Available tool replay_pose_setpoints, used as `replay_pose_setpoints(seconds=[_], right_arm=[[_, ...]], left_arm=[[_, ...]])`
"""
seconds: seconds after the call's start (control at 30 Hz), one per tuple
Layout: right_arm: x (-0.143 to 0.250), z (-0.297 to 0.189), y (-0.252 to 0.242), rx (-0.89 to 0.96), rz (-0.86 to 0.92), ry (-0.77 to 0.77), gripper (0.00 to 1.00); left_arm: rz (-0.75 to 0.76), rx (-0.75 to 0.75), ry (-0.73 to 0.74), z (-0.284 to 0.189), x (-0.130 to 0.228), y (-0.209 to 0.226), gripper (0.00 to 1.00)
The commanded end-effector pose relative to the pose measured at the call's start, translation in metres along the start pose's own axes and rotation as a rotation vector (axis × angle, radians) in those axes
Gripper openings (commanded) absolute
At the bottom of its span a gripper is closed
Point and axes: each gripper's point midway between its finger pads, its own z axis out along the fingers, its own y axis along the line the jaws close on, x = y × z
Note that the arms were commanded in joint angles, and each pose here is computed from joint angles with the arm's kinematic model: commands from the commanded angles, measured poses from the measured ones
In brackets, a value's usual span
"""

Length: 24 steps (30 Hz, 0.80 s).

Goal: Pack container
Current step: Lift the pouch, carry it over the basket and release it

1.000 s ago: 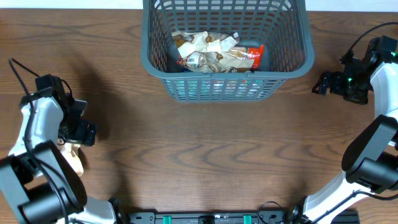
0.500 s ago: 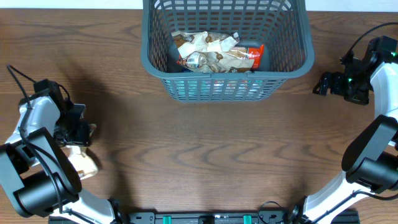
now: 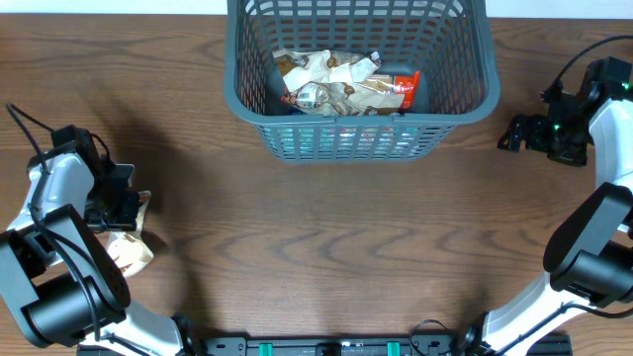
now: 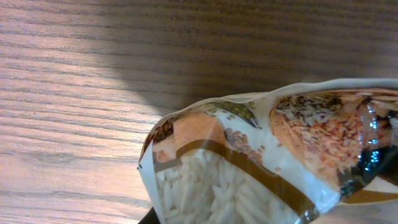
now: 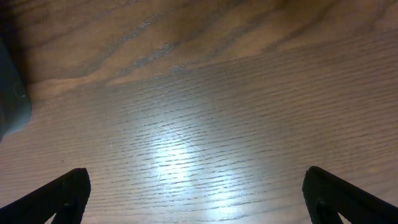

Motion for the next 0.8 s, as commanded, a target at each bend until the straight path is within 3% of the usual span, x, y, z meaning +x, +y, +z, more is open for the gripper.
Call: replay_pose_setpoints(seconds=[0.0,0.2,0.43,0.77], right_arm=[[0.000,0.001,0.001,0.002,-0.013,0.003,0.99],[0.000,0.001,0.001,0.003,-0.013,0.001,0.99],[0.002,0.001,0.002,0.001,-0.012,0.010,0.99],[0.004,0.001,0.002,0.000,-0.010,0.017,0.99]], left_arm=[[-0.077,0.017,-0.061,-0.013,-0.015,0.000,0.06],[-0.116,-0.023,-0.180,-0.070,-0.039,-0.002,0.06],[-0.023,-0.080,-0.443,-0.187,-0.084,-0.031,0.06],[0.109,-0.052,-1.125,-0.423,-0.139,-0.121,0.06]])
